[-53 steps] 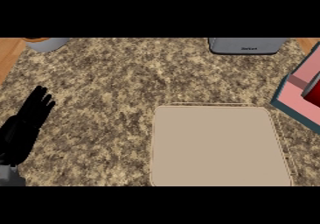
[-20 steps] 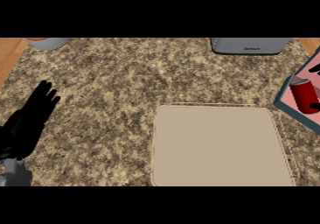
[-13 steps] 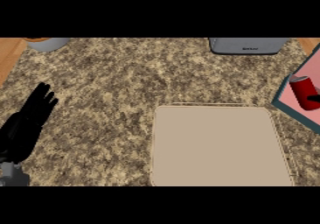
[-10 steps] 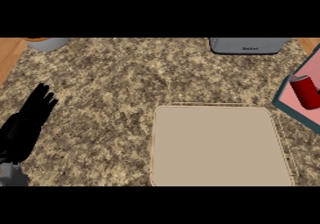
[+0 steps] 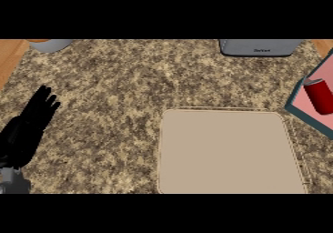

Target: Pick the can from the tray and place it in the cardboard box

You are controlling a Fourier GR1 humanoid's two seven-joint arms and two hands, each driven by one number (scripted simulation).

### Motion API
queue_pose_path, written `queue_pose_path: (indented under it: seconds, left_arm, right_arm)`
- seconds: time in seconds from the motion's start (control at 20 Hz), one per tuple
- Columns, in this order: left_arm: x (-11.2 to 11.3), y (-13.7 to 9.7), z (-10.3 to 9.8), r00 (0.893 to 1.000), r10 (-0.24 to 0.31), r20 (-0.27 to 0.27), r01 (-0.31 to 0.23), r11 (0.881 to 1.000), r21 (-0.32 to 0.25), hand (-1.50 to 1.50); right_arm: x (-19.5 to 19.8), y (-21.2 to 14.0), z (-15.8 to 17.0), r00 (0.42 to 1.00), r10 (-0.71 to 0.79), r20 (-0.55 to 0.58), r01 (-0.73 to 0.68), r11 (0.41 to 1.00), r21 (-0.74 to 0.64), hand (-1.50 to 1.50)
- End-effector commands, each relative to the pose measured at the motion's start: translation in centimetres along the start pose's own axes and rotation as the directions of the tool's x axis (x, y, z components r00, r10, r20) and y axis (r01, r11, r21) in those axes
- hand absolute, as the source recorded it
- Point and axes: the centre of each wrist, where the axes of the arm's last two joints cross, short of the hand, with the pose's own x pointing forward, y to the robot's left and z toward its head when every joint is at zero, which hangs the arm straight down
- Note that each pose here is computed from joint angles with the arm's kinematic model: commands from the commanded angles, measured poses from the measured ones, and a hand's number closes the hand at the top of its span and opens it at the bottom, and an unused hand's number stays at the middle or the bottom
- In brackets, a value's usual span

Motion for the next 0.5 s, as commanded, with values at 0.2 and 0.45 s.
queue_pose_path:
  seconds: [0.2, 0.45]
  left_arm:
    - [-0.6, -1.2, 0.9, 1.0, 0.01, 0.006, -0.01, 1.0, -0.018, 0.0]
    - [0.0, -0.1, -1.2, 1.0, 0.006, 0.01, -0.005, 1.0, -0.019, 0.0]
  right_arm:
    - [-2.6, -5.3, 4.8, 0.999, -0.039, 0.029, 0.038, 0.999, 0.034, -1.5]
    - [-1.1, -6.7, 4.3, 0.999, -0.022, 0.028, 0.021, 0.999, 0.029, -1.5]
